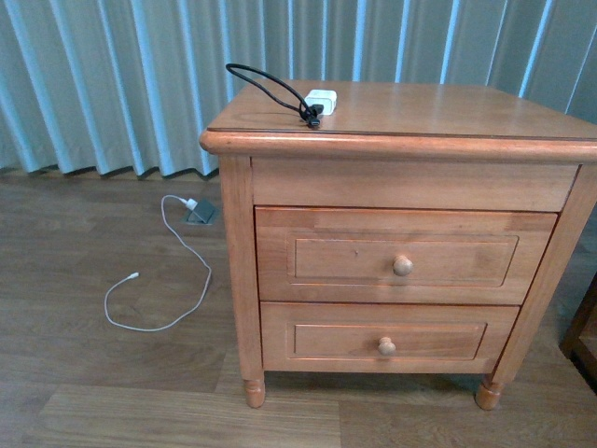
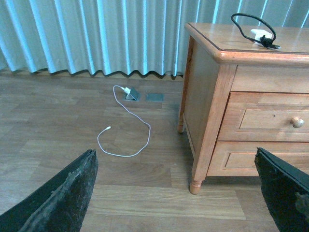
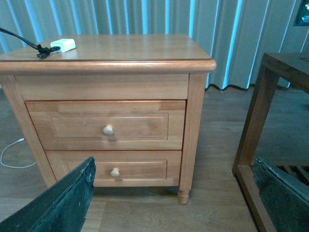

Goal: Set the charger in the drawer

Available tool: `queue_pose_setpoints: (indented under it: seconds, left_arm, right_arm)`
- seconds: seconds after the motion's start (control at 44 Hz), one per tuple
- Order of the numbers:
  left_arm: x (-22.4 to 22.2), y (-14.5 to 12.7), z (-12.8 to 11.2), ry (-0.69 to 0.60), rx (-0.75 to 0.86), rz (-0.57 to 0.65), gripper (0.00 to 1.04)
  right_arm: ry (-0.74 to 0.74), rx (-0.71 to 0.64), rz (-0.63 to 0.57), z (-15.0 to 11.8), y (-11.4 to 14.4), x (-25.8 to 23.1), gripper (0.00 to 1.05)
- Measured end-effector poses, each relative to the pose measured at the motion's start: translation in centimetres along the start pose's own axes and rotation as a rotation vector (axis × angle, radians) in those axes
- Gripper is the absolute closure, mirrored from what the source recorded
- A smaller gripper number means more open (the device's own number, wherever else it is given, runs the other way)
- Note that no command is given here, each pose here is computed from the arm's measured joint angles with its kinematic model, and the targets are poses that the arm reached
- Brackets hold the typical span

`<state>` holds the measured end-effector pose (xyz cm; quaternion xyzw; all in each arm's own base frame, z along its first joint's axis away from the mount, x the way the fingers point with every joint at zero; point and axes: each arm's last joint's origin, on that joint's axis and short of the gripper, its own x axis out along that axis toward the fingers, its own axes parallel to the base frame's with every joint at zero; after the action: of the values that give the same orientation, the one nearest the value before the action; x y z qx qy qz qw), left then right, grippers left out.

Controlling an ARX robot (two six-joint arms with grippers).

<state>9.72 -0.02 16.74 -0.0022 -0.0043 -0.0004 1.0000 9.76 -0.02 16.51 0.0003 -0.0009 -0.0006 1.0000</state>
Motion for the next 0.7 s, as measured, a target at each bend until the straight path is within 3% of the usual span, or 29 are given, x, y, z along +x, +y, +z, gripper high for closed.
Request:
queue_pose_setpoints:
  seconds: [0.704]
  left_arm:
    - [0.00,0.00,0.00,0.000,0.000,0.000,0.06]
  right_arm:
    - [0.000,0.000,0.000,0.00,0.00,0.00,0.08]
